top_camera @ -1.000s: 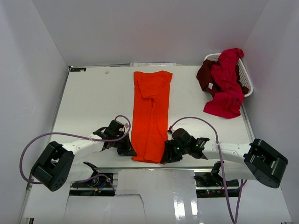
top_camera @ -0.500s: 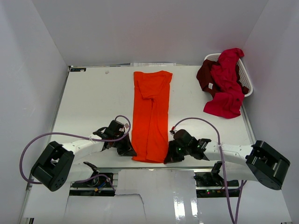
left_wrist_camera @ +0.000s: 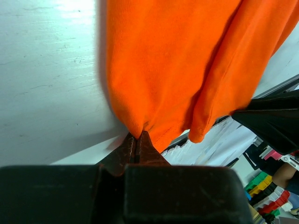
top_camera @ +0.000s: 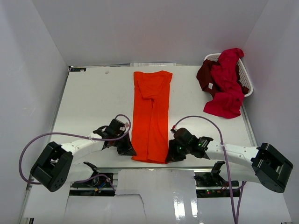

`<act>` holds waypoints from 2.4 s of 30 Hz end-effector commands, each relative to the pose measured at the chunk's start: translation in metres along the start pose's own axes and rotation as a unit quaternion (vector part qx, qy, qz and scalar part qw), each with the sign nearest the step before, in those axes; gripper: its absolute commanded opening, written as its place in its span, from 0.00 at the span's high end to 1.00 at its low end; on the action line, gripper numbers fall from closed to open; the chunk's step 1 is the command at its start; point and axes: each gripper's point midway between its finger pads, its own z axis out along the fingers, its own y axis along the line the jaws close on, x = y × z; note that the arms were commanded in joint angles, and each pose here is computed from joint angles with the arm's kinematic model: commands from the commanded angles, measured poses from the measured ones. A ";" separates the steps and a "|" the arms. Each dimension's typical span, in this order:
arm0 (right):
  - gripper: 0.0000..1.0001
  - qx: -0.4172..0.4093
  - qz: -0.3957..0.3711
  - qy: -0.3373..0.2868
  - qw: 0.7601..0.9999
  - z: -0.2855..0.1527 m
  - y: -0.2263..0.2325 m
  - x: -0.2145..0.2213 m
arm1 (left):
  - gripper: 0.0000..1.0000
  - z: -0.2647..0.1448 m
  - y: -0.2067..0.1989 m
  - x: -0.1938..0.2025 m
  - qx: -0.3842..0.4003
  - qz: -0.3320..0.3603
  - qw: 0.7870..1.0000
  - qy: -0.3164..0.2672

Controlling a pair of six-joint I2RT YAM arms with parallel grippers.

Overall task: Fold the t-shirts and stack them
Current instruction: Grab the bottom of the folded rectangular tshirt with both arms

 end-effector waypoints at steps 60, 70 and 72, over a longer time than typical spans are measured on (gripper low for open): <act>0.92 -0.043 -0.018 -0.014 0.999 -0.008 0.028 -0.025 | 1.00 -0.020 -0.038 -0.013 0.033 0.007 0.999 -0.011; 0.92 -0.045 -0.030 -0.025 0.998 -0.018 0.033 -0.041 | 1.00 -0.025 -0.044 -0.018 0.032 0.003 0.999 -0.020; 0.92 -0.046 -0.033 -0.026 0.998 -0.018 0.034 -0.044 | 1.00 -0.026 -0.045 -0.018 0.033 0.002 0.999 -0.018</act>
